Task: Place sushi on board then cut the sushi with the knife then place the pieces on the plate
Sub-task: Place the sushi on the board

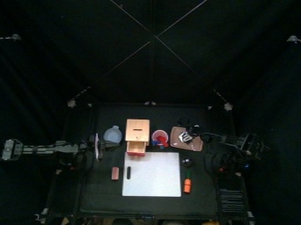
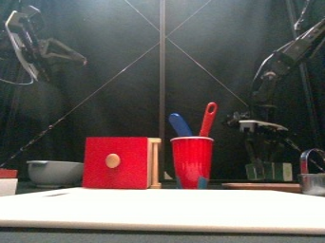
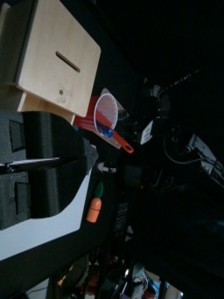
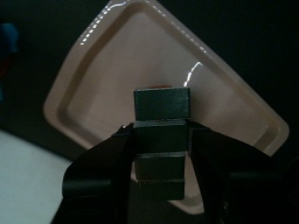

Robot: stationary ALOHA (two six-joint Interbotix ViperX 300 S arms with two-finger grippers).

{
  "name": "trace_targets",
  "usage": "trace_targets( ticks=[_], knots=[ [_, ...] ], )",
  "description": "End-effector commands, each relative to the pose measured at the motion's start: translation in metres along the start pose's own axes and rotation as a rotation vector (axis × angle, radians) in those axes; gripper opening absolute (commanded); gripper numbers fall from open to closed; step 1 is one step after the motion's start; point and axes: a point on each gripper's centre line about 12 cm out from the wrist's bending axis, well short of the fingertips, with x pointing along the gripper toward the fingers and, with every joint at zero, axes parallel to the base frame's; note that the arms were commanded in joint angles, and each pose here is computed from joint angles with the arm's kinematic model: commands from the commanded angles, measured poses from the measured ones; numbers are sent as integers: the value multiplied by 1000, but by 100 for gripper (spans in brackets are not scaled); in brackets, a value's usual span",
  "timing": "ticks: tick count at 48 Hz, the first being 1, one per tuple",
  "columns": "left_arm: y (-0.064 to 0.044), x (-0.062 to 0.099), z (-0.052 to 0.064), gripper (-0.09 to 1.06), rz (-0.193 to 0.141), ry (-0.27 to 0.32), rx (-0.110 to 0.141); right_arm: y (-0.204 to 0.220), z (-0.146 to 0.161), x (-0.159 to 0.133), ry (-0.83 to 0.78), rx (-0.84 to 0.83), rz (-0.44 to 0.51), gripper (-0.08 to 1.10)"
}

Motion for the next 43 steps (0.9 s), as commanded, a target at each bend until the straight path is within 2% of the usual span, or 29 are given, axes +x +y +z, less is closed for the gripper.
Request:
trace_targets(
  ticks=[1,10,19,30,37,43],
  knots=[
    [0,2,6,11,2,-20,-2,21,-5,-28,-17,61,101,60],
    [1,0,0,11,4,-5,-1,63,-30,-62,-53,152,219,60],
    [1,0,-1,11,6,-2,-1,99,-69,-61,-27,245,210,60],
    [5,-1,-5,11,25,6,4,133,-82,-62,-108,339,214,60],
    [11,-3,-11,11,52,19,3,172,-81,-46,-122,353,179,60],
    [12,-3,-12,11,54,21,14,200,-76,-25,-112,349,144,61]
  ],
)
